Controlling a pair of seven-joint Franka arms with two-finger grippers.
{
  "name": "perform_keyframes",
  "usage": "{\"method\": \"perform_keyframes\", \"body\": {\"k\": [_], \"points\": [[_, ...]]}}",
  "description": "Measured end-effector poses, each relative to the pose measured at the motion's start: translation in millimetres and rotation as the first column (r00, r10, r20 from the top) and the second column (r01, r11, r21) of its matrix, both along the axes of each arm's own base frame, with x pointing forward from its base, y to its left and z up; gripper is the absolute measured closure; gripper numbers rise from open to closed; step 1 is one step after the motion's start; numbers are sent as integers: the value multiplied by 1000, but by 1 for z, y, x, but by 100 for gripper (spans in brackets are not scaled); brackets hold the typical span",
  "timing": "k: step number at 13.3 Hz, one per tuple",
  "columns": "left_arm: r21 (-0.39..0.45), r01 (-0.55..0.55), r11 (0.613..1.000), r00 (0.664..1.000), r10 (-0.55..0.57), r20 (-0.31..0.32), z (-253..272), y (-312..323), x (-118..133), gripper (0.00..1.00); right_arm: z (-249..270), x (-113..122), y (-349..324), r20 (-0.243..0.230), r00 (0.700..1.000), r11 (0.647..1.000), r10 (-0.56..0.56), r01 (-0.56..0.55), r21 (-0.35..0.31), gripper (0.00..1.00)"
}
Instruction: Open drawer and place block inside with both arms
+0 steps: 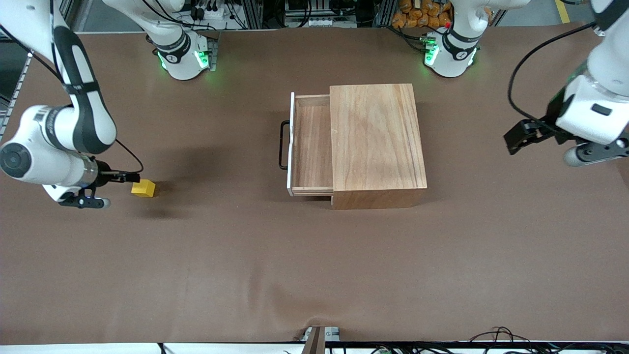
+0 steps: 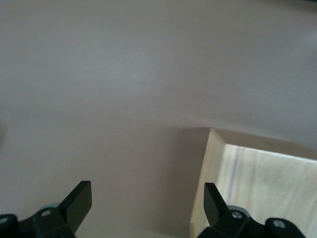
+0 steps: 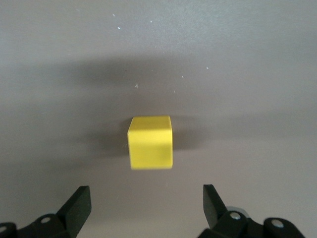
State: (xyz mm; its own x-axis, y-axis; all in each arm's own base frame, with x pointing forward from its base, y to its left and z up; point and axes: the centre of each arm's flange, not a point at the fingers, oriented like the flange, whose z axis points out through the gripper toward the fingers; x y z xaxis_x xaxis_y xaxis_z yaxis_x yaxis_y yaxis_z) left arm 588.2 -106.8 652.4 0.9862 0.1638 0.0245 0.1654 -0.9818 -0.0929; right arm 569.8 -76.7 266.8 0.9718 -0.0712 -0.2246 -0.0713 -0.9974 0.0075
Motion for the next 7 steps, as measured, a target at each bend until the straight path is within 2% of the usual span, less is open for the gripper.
{"method": "perform_keyframes", "body": {"k": [3, 7], "points": [[-30, 19, 999, 999, -20, -26, 2, 44, -11, 0, -48, -4, 7, 26, 1000, 1000, 8, -8, 5, 0], [-57, 13, 998, 999, -16, -46, -6, 72, -22, 0, -67, -10, 14, 12, 1000, 1000, 17, -17, 11, 0]]}}
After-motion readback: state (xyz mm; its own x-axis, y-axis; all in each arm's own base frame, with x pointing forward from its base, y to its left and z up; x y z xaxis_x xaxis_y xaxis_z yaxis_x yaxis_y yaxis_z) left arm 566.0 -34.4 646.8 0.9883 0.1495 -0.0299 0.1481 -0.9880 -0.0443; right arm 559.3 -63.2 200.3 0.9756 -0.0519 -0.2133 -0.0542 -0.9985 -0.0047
